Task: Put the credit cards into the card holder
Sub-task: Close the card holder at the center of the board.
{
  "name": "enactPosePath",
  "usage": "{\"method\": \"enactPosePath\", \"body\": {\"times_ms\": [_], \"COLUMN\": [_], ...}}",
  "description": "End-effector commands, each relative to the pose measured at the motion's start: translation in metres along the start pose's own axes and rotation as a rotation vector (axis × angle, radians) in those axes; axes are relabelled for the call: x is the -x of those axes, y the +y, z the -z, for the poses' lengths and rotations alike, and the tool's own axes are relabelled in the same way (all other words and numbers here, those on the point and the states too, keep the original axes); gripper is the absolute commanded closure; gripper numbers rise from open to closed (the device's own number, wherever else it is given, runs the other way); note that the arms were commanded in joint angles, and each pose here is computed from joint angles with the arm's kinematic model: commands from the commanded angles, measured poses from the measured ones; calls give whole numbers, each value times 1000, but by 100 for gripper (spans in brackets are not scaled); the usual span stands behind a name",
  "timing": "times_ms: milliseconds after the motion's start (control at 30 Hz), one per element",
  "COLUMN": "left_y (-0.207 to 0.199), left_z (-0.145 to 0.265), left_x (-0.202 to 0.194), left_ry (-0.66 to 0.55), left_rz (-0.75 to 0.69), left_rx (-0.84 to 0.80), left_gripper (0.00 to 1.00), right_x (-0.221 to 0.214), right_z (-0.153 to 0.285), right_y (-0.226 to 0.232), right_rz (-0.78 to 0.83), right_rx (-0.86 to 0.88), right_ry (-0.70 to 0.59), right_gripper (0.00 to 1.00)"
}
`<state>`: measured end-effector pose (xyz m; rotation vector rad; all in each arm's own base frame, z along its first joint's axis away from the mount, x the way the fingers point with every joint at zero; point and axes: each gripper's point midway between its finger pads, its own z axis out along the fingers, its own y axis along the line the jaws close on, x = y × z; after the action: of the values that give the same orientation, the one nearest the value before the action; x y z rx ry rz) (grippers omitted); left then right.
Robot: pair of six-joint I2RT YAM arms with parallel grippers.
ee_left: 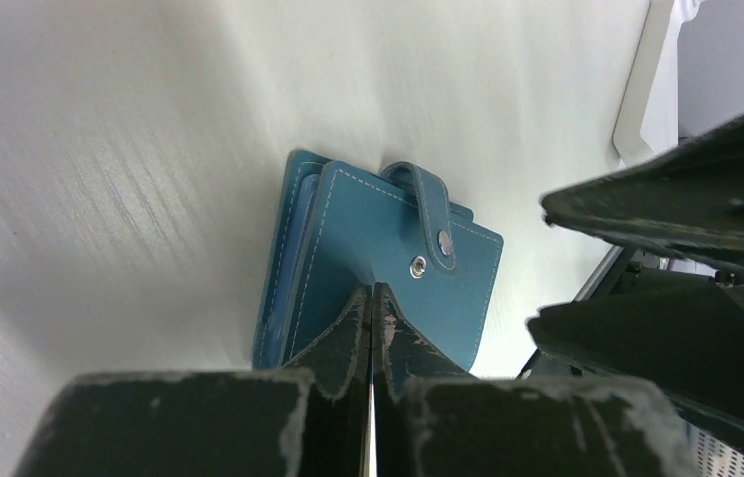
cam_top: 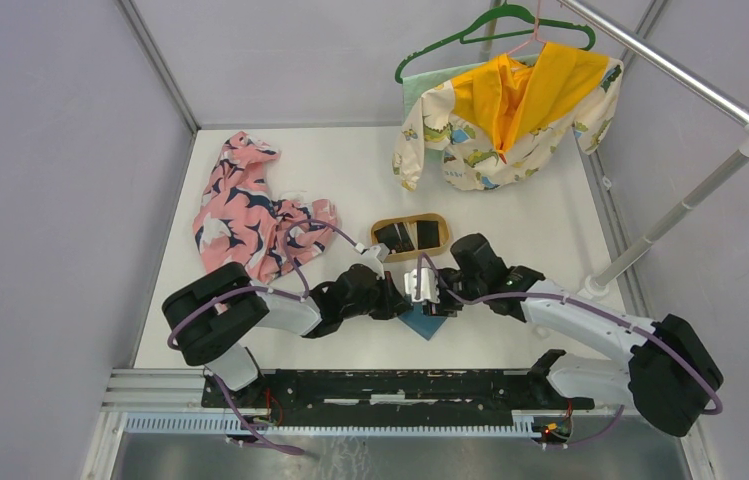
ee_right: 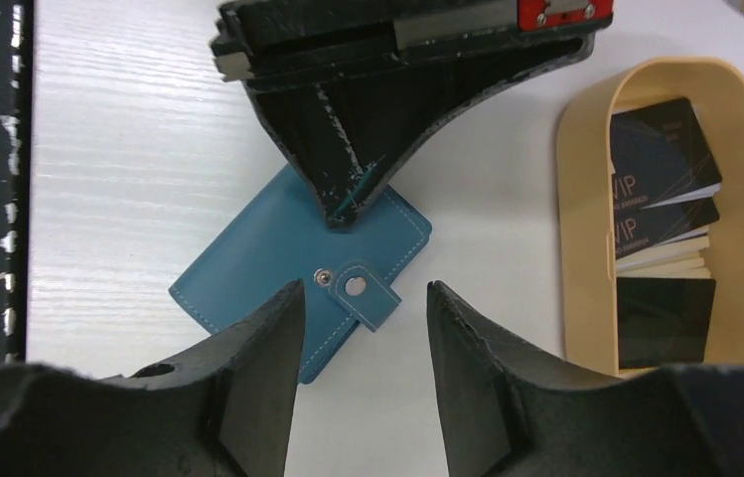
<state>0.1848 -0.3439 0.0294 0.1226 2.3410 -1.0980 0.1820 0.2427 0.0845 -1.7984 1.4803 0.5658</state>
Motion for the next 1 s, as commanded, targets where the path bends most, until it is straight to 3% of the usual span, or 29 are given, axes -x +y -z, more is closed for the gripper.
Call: {"method": "enactPosePath", "body": {"times_ms": [0, 567, 967], "left_y": [11, 10, 11], "left_z": [-3, -1, -2], "left_x": [-5, -7, -8], "left_ry": [19, 18, 23], "left_rz": [6, 12, 9], "left_rx": [44, 33, 34], "left_gripper": [98, 98, 98], "right_x": [-9, -32, -35], "right_z": [-10, -27, -25], "right_y": [-15, -3, -6], "right_rz": [15, 68, 87], "right_rx": [-101, -82, -96], "right_ry": [60, 173, 195], "right_gripper": [46, 51, 79]}}
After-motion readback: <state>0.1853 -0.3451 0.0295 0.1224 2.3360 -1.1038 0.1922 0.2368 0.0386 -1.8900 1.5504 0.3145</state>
